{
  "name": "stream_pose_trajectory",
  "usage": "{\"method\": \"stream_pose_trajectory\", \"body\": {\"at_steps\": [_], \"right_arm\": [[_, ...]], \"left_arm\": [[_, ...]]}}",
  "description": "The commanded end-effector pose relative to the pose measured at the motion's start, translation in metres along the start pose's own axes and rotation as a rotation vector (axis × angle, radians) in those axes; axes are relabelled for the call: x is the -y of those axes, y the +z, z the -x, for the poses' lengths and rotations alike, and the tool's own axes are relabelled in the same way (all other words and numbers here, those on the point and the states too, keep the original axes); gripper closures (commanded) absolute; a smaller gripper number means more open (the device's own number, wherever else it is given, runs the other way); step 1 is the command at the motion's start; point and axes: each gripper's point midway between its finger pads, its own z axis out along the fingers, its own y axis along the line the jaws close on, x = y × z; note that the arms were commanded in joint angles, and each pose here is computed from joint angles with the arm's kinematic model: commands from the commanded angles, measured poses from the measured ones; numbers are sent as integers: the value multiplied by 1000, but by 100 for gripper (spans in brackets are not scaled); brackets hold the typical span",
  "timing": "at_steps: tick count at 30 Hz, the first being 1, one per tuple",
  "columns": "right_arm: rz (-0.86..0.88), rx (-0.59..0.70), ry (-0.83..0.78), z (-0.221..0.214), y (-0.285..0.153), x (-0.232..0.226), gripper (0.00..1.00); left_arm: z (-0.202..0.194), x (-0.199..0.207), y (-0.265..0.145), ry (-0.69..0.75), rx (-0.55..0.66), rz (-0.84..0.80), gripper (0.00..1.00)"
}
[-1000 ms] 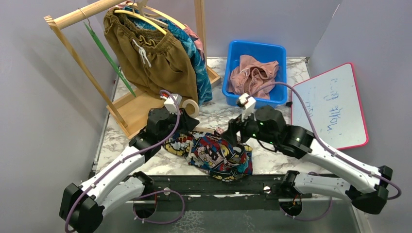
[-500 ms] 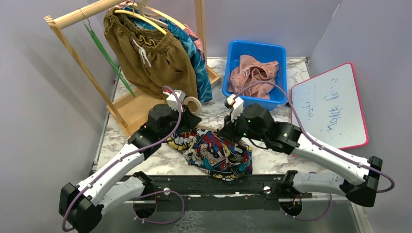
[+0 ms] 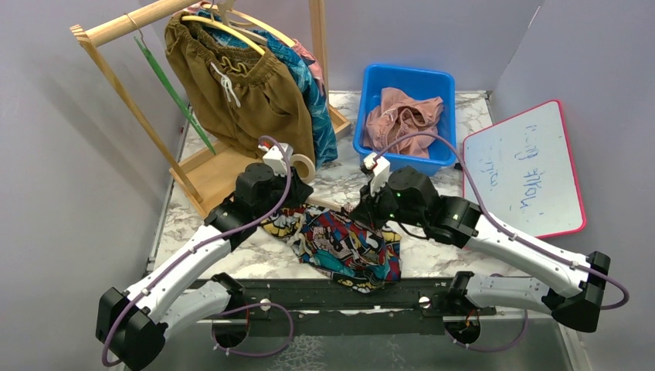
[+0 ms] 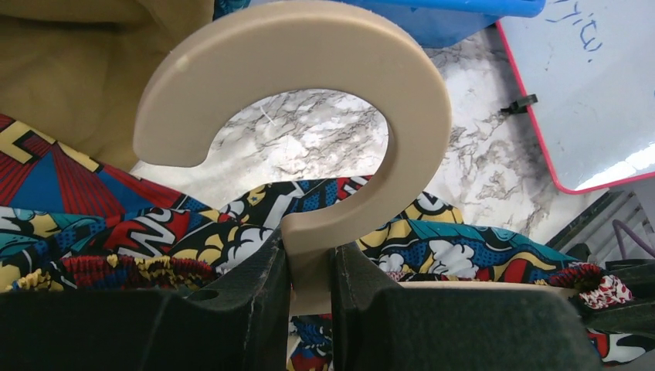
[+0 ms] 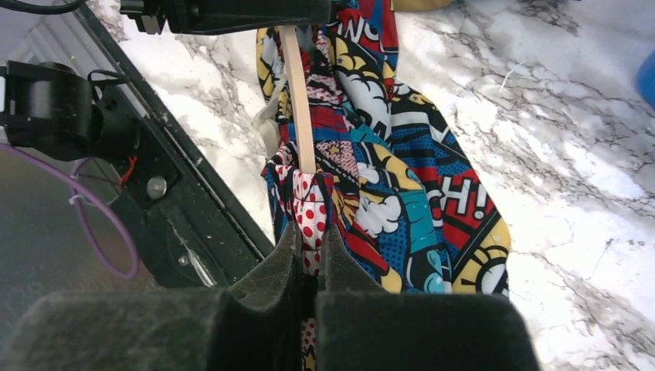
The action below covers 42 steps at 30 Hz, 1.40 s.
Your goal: Remove the shorts from the hanger
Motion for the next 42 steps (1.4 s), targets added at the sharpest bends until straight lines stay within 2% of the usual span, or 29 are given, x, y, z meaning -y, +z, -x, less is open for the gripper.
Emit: {"method": "stream_pose_trajectory", "body": {"at_steps": [1, 5, 9, 15, 18, 24, 31, 34, 37, 42], "right_arm": [[-3, 7, 3, 3, 8, 0, 99], [-226, 43, 57, 8, -5, 37, 99], [-444, 139, 143, 14, -35, 74, 99], [-515, 321, 231, 26, -77, 91, 99], [-516, 355, 228, 26, -87, 93, 99], [-563, 281, 182, 13, -87, 100, 99], [-520, 100, 134, -28, -42, 95, 99], [-434, 21, 87, -44, -16, 83, 99], [-441, -39, 91, -56, 1, 84, 99], [-426, -65, 92, -57, 18, 80, 99]], "left_arm": [[25, 4, -4, 2, 78, 4, 100], [24, -12, -8, -15, 93, 93, 100], [26, -36, -15, -47, 112, 233, 100], [24, -50, -22, -76, 138, 308, 100], [25, -51, -22, -76, 142, 313, 100], [27, -49, -21, -96, 153, 306, 100], [41, -41, -27, -153, 228, 267, 100], [44, -38, -30, -164, 257, 246, 100], [39, -38, -29, -162, 240, 241, 100], [30, -37, -23, -169, 200, 228, 100]]}}
